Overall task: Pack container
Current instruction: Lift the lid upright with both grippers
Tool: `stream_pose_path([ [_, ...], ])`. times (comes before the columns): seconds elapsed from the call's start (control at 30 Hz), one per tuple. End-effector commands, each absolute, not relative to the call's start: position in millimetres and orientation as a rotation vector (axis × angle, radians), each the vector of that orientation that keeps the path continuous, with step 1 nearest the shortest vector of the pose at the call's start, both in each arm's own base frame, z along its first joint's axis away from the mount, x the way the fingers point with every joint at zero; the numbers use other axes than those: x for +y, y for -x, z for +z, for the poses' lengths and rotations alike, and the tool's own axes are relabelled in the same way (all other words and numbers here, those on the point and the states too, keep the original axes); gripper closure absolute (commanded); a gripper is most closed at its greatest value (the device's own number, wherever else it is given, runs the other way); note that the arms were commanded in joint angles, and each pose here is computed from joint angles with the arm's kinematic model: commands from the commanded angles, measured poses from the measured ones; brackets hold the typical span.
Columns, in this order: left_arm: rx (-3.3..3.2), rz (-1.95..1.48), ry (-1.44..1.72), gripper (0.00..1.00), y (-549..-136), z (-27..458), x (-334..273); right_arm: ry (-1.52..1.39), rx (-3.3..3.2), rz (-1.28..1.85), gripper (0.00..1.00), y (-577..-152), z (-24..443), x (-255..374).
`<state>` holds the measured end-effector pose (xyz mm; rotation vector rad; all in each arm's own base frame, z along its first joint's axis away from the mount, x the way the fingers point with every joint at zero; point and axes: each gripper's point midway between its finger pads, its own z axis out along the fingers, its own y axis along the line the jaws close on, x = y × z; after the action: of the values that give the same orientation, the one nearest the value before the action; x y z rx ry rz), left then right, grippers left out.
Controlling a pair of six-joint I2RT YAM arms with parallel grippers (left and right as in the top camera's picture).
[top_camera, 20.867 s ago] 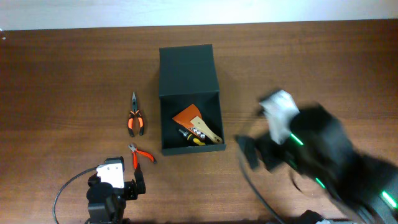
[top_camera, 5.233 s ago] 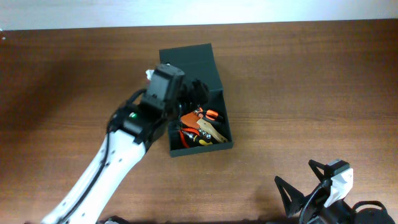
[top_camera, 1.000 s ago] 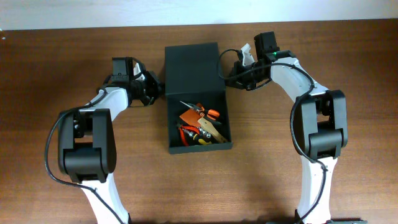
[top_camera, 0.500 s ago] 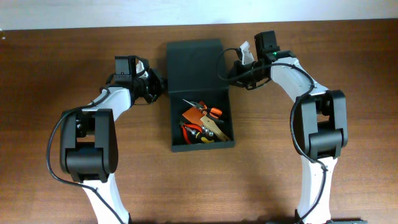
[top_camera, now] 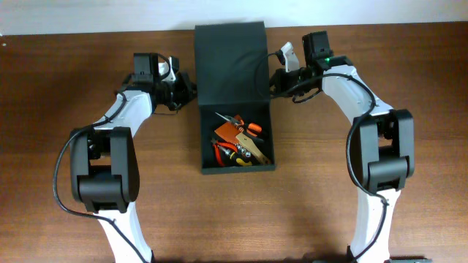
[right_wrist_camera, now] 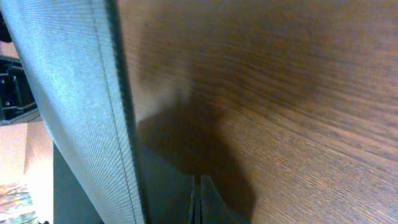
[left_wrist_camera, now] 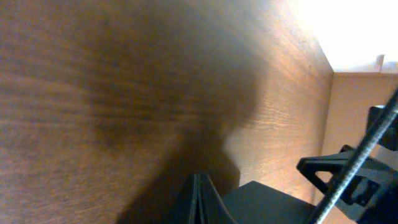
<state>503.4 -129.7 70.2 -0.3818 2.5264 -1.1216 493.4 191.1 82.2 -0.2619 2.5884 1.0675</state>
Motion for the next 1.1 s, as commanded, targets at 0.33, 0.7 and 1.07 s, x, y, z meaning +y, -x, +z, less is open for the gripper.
stream_pose_path([
  [0.33, 2.463, -1.164, 0.131, 0.98, -513.9, 114.3, -154.0, 0.443, 2.474, 1.037, 0.96, -485.1, 134.7, 201.1],
  [0.7, 2.443, -1.136, 0.055, 0.98, -515.2, 115.4, -153.7, 0.494, 2.455, 0.91, 0.96, -490.7, 138.1, 191.9],
  [1.07, 2.431, -1.125, 0.013, 0.99, -516.2, 118.0, -153.7, 0.549, 2.377, 0.796, 0.96, -483.5, 185.1, 182.4],
])
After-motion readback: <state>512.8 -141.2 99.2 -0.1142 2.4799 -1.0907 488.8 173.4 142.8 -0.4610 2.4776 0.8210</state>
